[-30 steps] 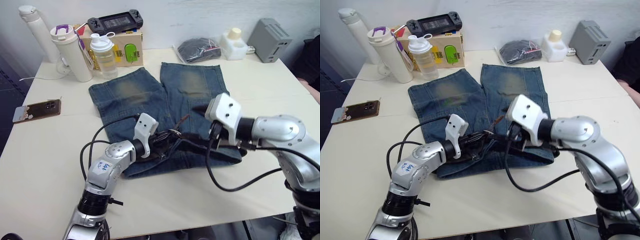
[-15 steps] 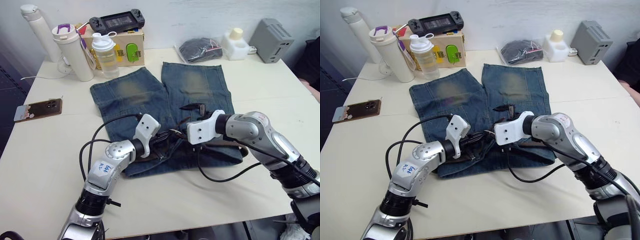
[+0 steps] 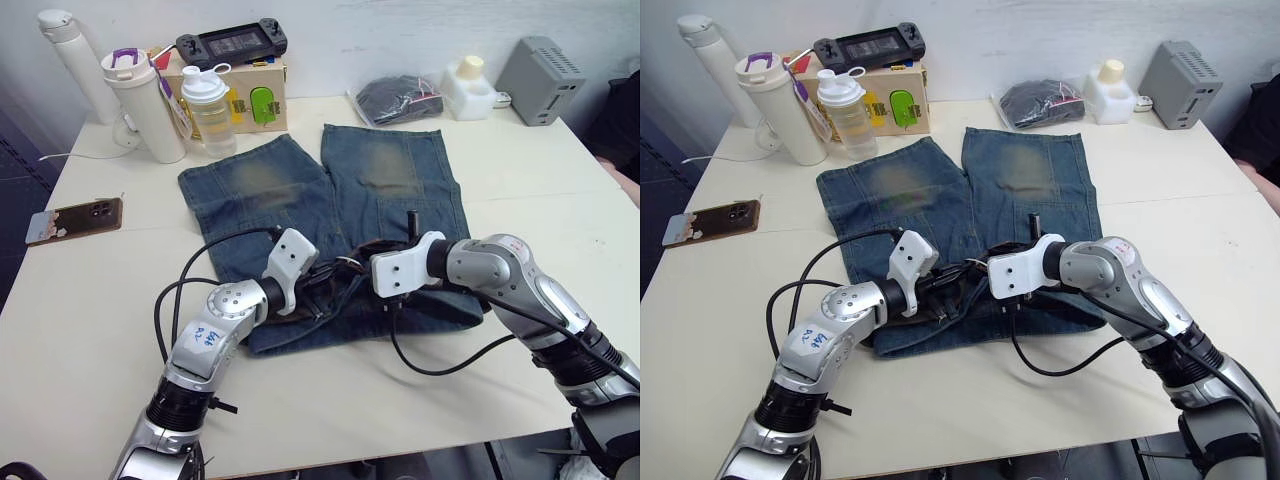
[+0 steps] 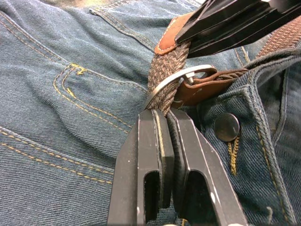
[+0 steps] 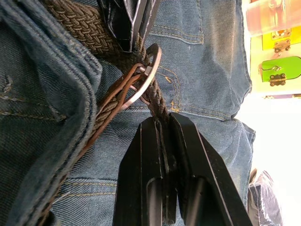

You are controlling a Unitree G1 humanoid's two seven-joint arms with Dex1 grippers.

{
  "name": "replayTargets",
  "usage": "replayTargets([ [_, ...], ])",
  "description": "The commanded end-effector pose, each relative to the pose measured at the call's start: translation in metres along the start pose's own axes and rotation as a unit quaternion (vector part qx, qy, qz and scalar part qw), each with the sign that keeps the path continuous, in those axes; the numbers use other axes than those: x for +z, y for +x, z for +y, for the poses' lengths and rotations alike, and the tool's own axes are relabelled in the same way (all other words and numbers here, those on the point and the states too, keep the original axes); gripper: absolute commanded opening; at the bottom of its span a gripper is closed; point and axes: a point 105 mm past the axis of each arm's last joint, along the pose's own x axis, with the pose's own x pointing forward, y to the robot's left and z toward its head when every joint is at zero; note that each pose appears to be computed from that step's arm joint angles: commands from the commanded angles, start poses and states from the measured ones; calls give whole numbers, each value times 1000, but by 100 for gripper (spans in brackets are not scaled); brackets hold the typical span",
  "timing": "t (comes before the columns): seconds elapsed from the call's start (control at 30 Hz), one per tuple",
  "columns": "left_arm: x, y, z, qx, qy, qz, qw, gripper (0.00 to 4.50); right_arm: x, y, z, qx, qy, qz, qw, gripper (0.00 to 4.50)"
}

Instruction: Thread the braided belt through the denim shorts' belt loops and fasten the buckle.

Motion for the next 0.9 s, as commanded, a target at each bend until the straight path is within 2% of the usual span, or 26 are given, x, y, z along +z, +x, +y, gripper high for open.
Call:
replayTargets([
  [0.03, 21, -11, -2, -14, -3, -52, 999, 89, -2, -8, -12, -30, 3, 9, 999, 0],
  [0.07, 21, -13, -2, -20, -7, -54, 998, 120, -2, -8, -12, -33, 5, 11, 999, 0],
  [0.23, 25, -34, 11, -31, -28, -63, 997, 340, -5, -10, -13, -42, 17, 20, 999, 0],
  [0.33, 27, -50, 24, -40, -53, -72, 995, 340, -7, -11, -14, -47, 26, 25, 998, 0],
  [0.47, 11, -59, 55, -2, -59, -44, 997, 340, -9, -13, -15, -56, 36, 30, 997, 0],
  [0.5, 6, -60, 61, 9, -57, -34, 998, 288, -9, -14, -15, -58, 37, 31, 997, 0],
  [0.53, -7, -59, 68, 19, -46, -6, 999, 267, -10, -16, -15, -61, 39, 33, 997, 0],
  [0.57, -16, -60, 73, 23, -37, 14, 999, 220, -11, -17, -15, -63, 40, 35, 997, 0],
  [0.67, -50, -61, 78, 18, 54, 112, 992, 86, -12, -23, -17, -73, 48, 39, 995, 0],
  [0.7, -57, -61, 79, 12, 72, 132, 989, 32, -14, -26, -18, -78, 52, 41, 995, 0],
  [0.73, -60, -61, 79, 7, 79, 139, 987, 3, -16, -30, -19, -83, 57, 45, 994, 0],
  [0.9, -62, -60, 76, -6, 95, 139, 986, 3, -40, -62, -33, -131, 74, 91, 984, 0],
])
